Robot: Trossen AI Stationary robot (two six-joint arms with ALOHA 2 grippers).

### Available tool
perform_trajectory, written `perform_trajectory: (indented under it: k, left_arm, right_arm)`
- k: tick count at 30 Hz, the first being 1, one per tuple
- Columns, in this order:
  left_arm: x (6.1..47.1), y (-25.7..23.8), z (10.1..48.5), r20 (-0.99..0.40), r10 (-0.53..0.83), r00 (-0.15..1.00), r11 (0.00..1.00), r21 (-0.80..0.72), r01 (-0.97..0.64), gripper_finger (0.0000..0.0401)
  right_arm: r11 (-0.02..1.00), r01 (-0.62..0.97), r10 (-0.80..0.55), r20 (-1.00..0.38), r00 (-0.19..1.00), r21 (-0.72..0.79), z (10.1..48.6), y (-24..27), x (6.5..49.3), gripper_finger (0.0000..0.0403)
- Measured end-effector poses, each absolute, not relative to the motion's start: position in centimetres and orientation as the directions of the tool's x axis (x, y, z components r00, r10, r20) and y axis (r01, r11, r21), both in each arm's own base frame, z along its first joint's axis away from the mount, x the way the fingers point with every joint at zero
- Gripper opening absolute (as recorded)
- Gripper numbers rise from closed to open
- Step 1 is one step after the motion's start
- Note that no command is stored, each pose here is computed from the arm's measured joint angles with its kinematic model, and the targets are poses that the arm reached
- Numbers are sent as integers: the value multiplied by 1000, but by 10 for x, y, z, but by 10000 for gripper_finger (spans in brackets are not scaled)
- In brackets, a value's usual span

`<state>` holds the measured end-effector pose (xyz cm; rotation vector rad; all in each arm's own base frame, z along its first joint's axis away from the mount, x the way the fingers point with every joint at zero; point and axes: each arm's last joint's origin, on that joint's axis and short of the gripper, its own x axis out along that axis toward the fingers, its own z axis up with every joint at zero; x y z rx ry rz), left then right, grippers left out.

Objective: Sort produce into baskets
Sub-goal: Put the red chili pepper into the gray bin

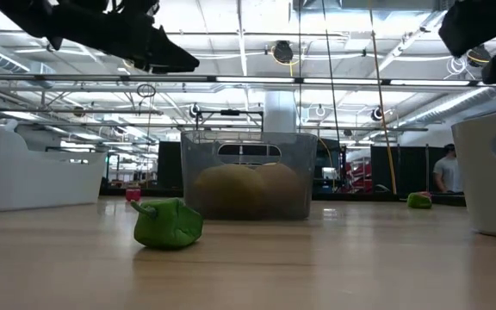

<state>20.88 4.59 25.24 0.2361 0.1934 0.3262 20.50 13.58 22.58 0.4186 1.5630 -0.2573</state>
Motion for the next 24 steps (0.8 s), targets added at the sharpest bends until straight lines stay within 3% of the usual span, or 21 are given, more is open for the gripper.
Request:
perform_trajectory:
  k: [10, 15, 24]
  left_arm:
    - [209, 48, 251, -157, 349, 924, 917, 260, -302, 301]
    - [208, 49, 251, -164, 350, 922, 917, 260, -301, 301]
    - [208, 49, 251, -165, 350, 922, 918, 258, -302, 301]
  right_arm:
    - [902, 406, 149, -988, 27, 147, 226, 135, 211, 137]
    - [873, 452, 222, -975, -34, 183, 226, 124, 214, 154]
    - [814, 568, 163, -986, -18, 124, 225, 69, 233, 162]
